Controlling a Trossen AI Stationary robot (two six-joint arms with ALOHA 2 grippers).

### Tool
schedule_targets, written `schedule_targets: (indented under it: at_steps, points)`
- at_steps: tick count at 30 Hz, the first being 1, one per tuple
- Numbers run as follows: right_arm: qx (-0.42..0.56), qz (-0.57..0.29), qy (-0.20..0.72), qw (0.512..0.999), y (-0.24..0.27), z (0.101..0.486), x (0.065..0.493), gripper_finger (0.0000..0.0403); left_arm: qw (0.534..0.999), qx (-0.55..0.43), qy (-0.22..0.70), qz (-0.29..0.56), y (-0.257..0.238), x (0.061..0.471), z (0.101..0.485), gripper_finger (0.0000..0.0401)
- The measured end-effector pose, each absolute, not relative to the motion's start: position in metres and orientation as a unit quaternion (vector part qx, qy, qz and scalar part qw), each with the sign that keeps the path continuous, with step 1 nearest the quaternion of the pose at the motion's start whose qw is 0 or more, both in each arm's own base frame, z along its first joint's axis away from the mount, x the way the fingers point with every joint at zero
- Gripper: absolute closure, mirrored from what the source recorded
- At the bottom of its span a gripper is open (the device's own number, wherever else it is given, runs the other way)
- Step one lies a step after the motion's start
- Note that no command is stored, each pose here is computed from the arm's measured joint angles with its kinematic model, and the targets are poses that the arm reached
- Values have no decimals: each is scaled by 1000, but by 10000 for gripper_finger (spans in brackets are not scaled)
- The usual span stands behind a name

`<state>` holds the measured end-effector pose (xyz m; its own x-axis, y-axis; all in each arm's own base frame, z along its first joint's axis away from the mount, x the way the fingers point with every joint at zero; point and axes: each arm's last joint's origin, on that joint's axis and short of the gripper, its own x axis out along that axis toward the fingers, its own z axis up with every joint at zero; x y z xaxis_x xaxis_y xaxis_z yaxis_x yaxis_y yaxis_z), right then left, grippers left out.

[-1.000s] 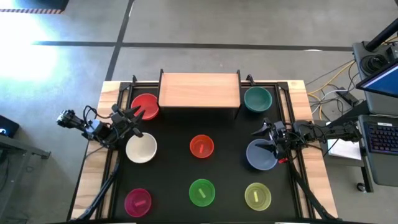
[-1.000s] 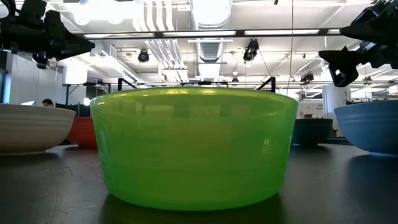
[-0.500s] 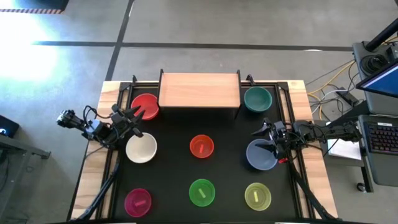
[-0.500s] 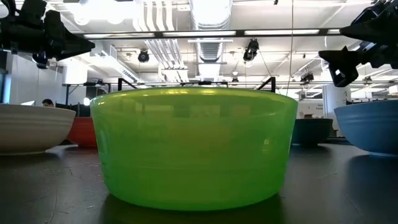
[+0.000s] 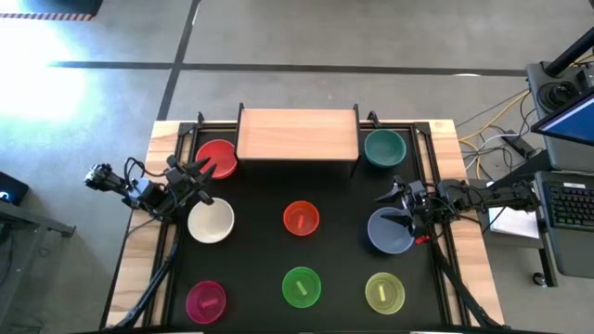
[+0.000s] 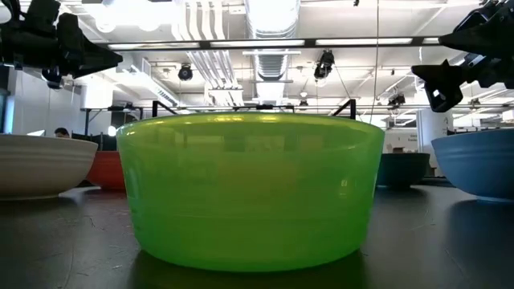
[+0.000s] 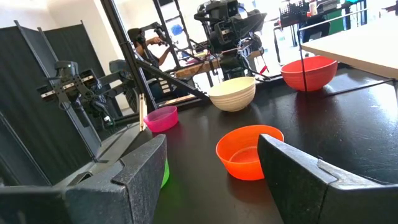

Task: Place and stack bowls onto a shelf

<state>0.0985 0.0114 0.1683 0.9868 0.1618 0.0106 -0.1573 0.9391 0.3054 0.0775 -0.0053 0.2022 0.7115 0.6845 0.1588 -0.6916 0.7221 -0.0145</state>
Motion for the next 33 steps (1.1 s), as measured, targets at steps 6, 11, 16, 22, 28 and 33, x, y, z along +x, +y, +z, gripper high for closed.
schedule_targets:
  at_steps: [6, 11, 16, 22, 28, 33]
  points:
    - [154, 81, 7, 985, 11, 168, 99, 161, 925, 23, -76, 372, -5, 78, 202, 279]
    - [154, 81, 7, 985, 11, 168, 98, 161, 925, 23, -77, 372, -5, 78, 202, 279]
    - [154, 81, 7, 985, 11, 168, 99, 161, 925, 23, -77, 372, -5, 78, 202, 279]
    - [154, 81, 7, 985, 11, 168, 99, 161, 925, 23, -77, 372, -5, 78, 202, 279]
    - [134, 75, 4, 988, 11, 168, 99, 161, 925, 23, -76, 372, -5, 78, 202, 279]
    - [134, 74, 4, 988, 11, 168, 99, 161, 925, 23, -77, 372, -5, 78, 202, 279]
